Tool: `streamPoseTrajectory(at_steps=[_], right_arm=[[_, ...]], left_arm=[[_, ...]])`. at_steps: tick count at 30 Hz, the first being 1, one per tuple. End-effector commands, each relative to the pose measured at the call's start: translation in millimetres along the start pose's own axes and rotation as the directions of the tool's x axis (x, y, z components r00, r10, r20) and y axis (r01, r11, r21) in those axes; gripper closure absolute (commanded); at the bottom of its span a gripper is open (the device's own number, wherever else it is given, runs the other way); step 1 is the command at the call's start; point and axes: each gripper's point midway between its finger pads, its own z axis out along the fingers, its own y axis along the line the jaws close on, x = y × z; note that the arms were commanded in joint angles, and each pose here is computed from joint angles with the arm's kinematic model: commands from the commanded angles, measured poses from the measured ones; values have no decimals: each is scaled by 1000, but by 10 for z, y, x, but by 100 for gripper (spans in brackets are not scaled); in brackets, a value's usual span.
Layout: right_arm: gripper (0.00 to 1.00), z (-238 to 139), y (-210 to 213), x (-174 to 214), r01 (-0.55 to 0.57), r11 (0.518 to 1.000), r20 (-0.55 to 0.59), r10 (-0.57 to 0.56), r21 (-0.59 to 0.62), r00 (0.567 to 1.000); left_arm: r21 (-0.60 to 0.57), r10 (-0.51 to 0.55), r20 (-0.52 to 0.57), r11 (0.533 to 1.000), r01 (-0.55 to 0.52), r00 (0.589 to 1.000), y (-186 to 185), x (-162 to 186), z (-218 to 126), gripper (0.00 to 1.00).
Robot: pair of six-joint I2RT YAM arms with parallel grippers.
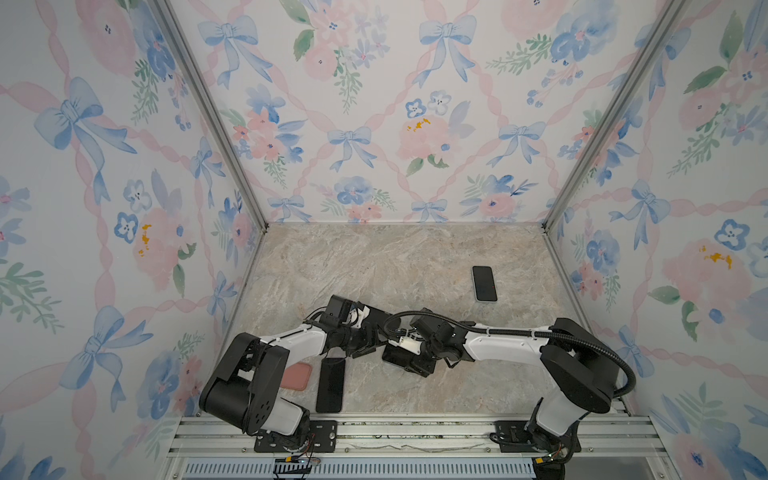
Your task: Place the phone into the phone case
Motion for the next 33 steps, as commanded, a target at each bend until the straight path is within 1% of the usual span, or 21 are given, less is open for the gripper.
streamPoseTrajectory(at_steps=[1,10,16,18,22,26,29,33], right_arm=[[32,-111,11,-85,-30,1000,68,30,-7,997],[32,-248,-96,-101,-76,997,139,73,16,988],[32,-326,-167,-154,-101,995,192,95,22,977],[32,-349,-201,-173,-108,994,206,101,25,973],[32,-378,-226,-190,-110,993,220,101,30,970],[32,-383,-239,-181,-113,993,224,103,30,969],[32,-371,-242,-166,-117,993,221,108,29,969],[32,-357,-248,-154,-120,992,220,111,28,969]], left_arm=[[30,-21,-35,999,22,999,12,89,76,26],[66,7,-48,998,-4,999,-95,69,111,28],[111,67,-74,992,-59,995,-255,126,201,32],[127,80,-79,989,-70,994,-301,143,229,34],[155,93,-78,985,-80,993,-363,132,256,43],[164,104,-66,982,-91,992,-402,91,250,49],[168,110,-52,981,-100,993,-415,56,230,50],[177,108,-25,979,-102,994,-422,-9,175,54]])
